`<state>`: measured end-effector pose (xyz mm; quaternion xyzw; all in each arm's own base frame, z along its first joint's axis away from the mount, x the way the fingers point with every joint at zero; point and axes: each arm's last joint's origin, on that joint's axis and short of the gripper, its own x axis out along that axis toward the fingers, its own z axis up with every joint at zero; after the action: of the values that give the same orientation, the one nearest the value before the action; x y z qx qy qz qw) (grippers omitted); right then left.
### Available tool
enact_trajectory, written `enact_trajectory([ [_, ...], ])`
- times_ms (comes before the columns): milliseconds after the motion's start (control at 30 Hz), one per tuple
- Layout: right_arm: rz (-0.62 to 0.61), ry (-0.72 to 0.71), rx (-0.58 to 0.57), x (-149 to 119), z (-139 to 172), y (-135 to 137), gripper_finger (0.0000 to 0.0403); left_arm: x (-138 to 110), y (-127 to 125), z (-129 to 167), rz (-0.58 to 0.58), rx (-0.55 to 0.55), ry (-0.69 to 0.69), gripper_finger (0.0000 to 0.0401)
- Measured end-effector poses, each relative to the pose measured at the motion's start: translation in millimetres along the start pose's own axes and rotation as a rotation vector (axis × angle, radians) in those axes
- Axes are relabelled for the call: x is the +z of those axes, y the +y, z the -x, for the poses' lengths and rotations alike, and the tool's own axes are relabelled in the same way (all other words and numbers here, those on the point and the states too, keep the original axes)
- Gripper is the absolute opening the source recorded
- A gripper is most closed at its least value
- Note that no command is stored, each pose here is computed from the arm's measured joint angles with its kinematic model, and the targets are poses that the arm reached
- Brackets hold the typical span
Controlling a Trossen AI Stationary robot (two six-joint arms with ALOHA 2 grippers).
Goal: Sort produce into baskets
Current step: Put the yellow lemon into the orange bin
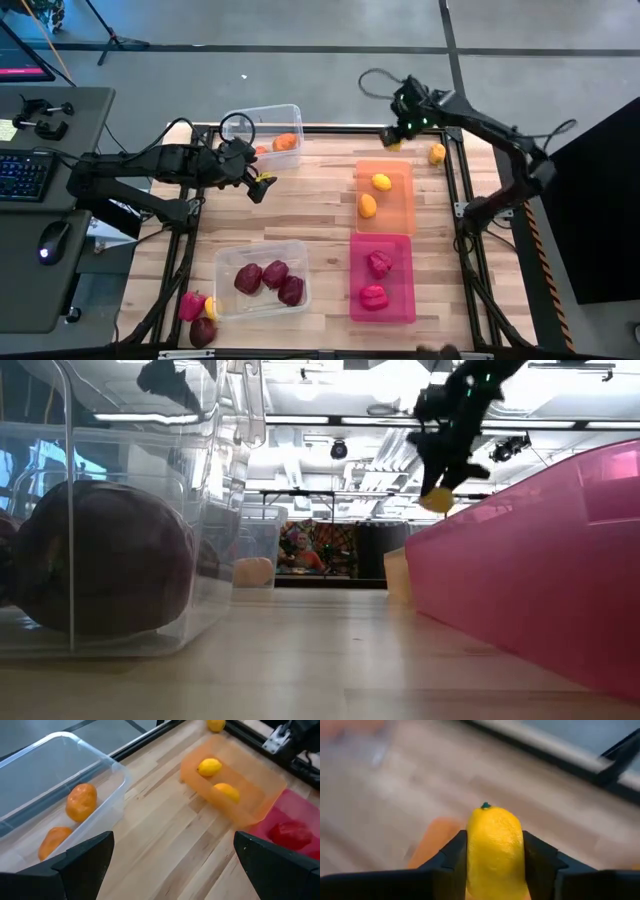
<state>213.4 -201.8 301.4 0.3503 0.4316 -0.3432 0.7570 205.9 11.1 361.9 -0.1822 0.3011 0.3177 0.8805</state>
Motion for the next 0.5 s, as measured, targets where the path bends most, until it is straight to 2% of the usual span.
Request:
enact_trajectory([
  [100,0.079,0.051,0.004,-26,5,24,0.0136,-1,1,0,0.012,0.011,0.002,0.0399],
  [233,0.110,0.135,-0.037,-69,-16,40,0.0140,0,1,0,0.020,0.014,0.000,0.0399],
  [400,0.032,0.260,-0.044,-122,-41,39,0.0141,-1,1,0,-0.004,0.016,0.003,0.0399],
  [500,-0.017,0.283,-0.044,-139,-43,37,0.0142,-1,1,0,-0.008,0.019,0.005,0.0399],
])
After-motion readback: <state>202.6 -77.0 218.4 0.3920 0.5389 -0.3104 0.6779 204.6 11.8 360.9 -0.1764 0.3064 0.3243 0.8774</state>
